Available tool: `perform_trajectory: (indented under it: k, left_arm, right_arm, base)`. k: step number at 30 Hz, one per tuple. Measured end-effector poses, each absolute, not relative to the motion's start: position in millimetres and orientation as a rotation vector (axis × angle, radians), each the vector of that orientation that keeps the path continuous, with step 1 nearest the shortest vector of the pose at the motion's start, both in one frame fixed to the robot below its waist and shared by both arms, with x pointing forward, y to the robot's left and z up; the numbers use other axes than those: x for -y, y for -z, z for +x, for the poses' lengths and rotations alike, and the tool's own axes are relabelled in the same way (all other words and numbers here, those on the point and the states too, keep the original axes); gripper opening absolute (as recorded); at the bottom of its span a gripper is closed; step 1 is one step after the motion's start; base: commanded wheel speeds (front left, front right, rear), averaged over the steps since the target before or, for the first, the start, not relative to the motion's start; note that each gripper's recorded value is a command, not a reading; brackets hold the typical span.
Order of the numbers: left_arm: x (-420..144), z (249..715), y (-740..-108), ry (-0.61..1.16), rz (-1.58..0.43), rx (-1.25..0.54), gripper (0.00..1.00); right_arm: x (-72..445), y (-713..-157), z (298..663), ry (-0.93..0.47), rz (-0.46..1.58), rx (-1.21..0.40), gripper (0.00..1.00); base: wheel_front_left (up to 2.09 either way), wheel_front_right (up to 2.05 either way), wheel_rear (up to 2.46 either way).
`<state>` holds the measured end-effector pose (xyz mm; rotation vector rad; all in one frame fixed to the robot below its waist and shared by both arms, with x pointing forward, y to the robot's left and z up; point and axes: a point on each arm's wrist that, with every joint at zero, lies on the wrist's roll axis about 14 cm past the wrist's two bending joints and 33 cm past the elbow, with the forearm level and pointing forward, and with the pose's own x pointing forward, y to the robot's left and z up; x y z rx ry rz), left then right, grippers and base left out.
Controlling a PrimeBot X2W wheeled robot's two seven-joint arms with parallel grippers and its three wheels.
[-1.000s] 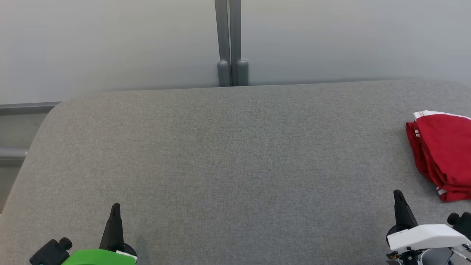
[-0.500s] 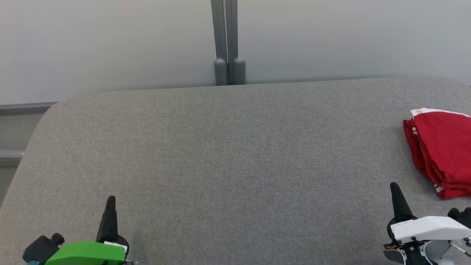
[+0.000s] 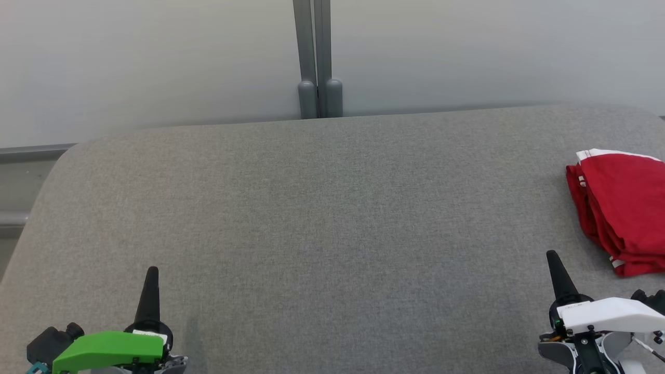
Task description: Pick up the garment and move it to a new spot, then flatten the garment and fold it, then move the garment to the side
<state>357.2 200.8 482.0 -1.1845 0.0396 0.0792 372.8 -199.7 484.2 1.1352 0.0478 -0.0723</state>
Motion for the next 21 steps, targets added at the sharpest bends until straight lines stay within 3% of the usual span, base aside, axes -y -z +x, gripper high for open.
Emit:
perform_trajectory:
  k: [21]
  left_arm:
    - [-200.6, 369.8, -490.3, -0.057, -1.359, -0.030, 0.00]
  right_arm:
    - [199.1, -493.5, 380.5, 0.049, 1.330, -0.029, 0.00]
  base:
    - [0.00, 0.00, 0.00]
